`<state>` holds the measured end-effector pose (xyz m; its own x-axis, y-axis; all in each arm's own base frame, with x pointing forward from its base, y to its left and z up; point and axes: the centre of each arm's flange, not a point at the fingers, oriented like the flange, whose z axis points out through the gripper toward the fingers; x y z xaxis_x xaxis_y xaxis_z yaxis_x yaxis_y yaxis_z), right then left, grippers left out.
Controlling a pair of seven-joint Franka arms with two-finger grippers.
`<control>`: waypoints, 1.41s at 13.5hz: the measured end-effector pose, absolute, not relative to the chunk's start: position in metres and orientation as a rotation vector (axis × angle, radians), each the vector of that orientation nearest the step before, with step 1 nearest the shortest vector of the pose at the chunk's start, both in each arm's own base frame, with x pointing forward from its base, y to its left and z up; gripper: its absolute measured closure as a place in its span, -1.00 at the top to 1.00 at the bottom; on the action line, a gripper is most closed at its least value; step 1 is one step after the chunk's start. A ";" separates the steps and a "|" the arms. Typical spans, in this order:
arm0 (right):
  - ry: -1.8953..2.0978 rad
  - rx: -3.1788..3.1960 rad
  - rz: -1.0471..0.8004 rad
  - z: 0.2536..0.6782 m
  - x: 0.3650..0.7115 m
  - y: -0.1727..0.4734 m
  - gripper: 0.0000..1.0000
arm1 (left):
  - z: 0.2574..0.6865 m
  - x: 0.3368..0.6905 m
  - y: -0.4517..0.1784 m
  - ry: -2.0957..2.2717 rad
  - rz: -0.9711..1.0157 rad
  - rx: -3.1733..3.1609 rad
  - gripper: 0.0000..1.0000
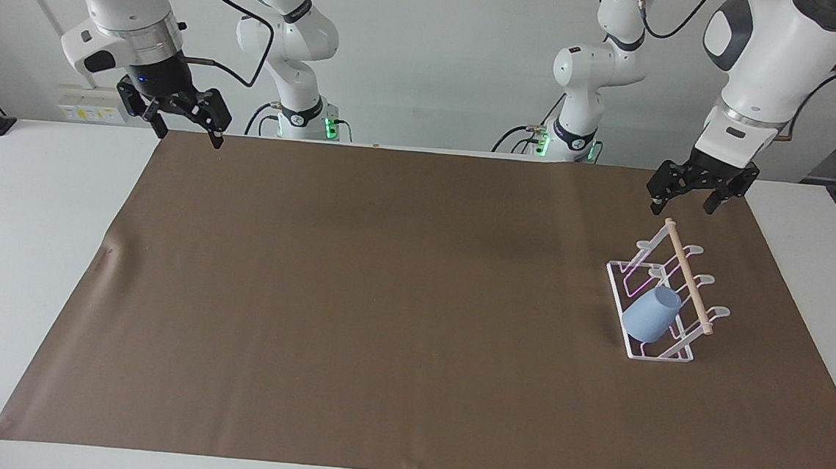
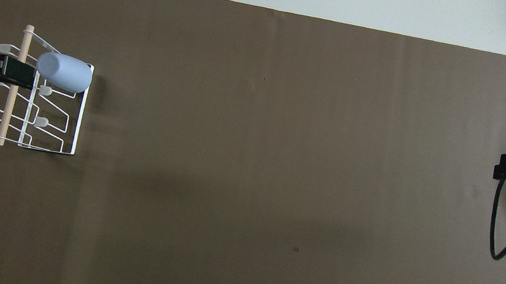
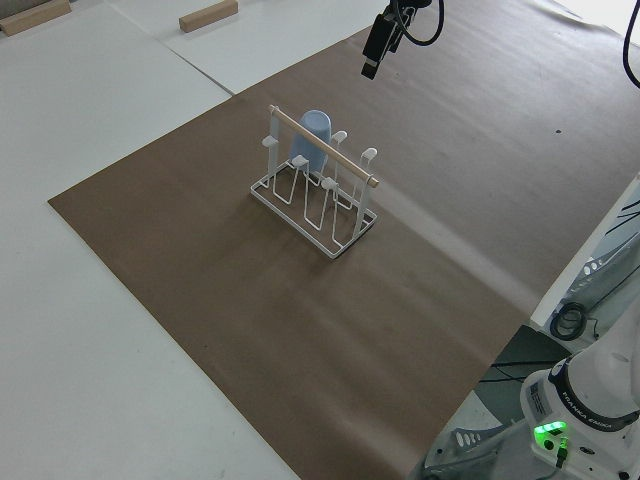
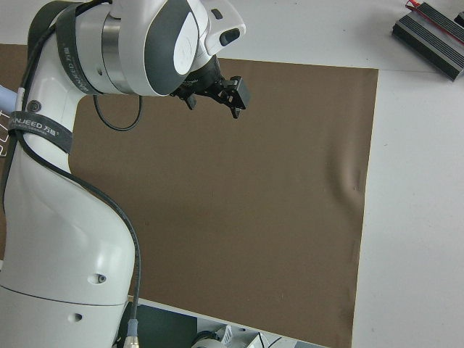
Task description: Hang cup on cup holder
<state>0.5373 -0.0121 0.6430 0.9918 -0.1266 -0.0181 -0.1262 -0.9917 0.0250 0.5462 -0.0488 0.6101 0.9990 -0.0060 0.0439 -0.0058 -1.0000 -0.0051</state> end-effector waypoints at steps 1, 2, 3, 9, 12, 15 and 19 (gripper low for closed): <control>-0.198 3.111 -0.041 0.643 0.536 -0.012 1.00 | 0.616 0.549 -0.043 0.013 -0.047 -3.148 1.00; -0.198 3.111 -0.042 0.643 0.536 -0.012 1.00 | 0.619 0.551 -0.037 0.009 -0.031 -3.164 1.00; -0.198 3.112 -0.041 0.643 0.536 -0.012 1.00 | 0.622 0.553 -0.028 0.005 -0.024 -3.172 1.00; -0.244 3.149 -0.038 0.647 0.535 -0.021 1.00 | 0.645 0.538 -0.013 0.125 0.050 -3.179 1.00; -0.245 3.149 -0.038 0.647 0.535 -0.021 1.00 | 0.648 0.532 -0.020 0.145 0.053 -3.179 1.00; -0.233 3.150 -0.030 0.647 0.536 -0.017 1.00 | 0.646 0.532 -0.022 0.152 0.063 -3.178 1.00; -0.229 3.147 -0.027 0.647 0.536 -0.016 1.00 | 0.645 0.531 -0.022 0.152 0.080 -3.178 1.00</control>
<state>0.5360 -0.0163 0.6475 0.9893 -0.1449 -0.0180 -0.1451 -0.9893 -0.0130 0.5312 -0.0219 0.6447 0.9942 -0.0964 -0.0484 -0.0943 -0.9946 0.0434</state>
